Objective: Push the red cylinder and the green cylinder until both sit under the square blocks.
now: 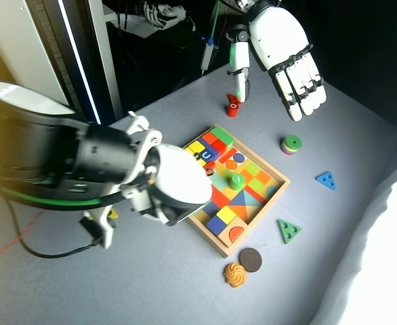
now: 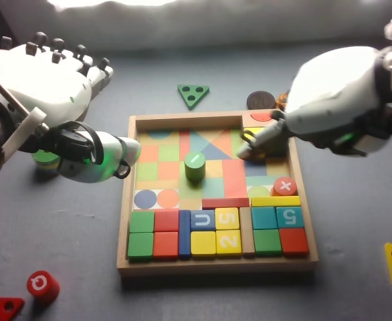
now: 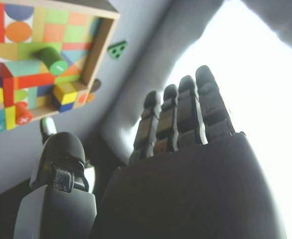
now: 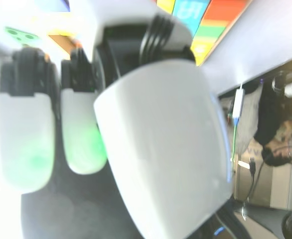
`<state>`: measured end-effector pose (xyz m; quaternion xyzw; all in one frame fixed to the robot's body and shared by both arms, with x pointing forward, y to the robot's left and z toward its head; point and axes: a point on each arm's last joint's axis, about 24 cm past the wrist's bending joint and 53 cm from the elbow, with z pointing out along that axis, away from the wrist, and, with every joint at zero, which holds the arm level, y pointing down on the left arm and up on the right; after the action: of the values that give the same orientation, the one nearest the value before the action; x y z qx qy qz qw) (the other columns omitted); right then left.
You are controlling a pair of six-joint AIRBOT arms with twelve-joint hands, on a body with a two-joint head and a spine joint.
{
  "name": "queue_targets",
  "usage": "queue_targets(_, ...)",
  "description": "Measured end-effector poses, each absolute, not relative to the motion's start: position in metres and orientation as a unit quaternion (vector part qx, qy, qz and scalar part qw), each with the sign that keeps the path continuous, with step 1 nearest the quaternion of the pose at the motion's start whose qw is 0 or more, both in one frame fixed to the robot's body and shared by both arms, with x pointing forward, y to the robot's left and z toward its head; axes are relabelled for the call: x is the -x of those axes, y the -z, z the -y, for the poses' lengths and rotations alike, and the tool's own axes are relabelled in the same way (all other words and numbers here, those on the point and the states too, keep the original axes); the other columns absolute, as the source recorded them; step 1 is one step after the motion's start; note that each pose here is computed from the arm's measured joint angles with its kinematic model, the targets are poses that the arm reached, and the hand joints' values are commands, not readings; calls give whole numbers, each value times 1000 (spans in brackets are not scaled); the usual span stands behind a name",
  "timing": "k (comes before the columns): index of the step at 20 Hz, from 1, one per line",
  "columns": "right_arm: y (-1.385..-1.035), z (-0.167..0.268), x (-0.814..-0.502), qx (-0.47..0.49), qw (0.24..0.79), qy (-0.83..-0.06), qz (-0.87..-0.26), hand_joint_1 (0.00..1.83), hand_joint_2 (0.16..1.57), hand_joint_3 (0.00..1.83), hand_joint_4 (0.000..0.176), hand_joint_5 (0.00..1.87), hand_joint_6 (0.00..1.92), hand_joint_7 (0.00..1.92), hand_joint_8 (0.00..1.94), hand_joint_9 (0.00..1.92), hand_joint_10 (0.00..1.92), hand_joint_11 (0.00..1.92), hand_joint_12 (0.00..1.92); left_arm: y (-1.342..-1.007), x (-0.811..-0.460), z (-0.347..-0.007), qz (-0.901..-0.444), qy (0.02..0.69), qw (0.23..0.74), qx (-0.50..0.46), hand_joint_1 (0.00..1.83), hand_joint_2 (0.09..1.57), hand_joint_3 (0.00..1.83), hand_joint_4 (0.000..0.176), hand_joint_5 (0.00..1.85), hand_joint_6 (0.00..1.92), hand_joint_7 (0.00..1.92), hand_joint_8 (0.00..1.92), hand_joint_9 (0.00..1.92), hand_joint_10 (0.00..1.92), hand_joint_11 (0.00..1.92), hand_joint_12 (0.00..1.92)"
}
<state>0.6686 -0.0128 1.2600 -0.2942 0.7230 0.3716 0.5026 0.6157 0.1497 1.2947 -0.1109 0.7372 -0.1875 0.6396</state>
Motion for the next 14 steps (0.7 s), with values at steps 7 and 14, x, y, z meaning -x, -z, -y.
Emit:
queue_targets(7,-1268,-29,-685,299,510,-379,-712,1831,941,573,0,227,1,1655,1941,1851,1921,1907,1921,-1292,-614,-153,-746,179,630,117,0,1280,0,0,10,2,3,0,4,0,0,108)
queue_targets(14,-1270,-48,-690,300,512,-382,-709,1831,944,600,0,272,12,1662,1941,1863,1921,1916,1921,-1289,-613,-155,-751,175,625,122,0,1284,0,0,39,1,39,0,45,1,0,225)
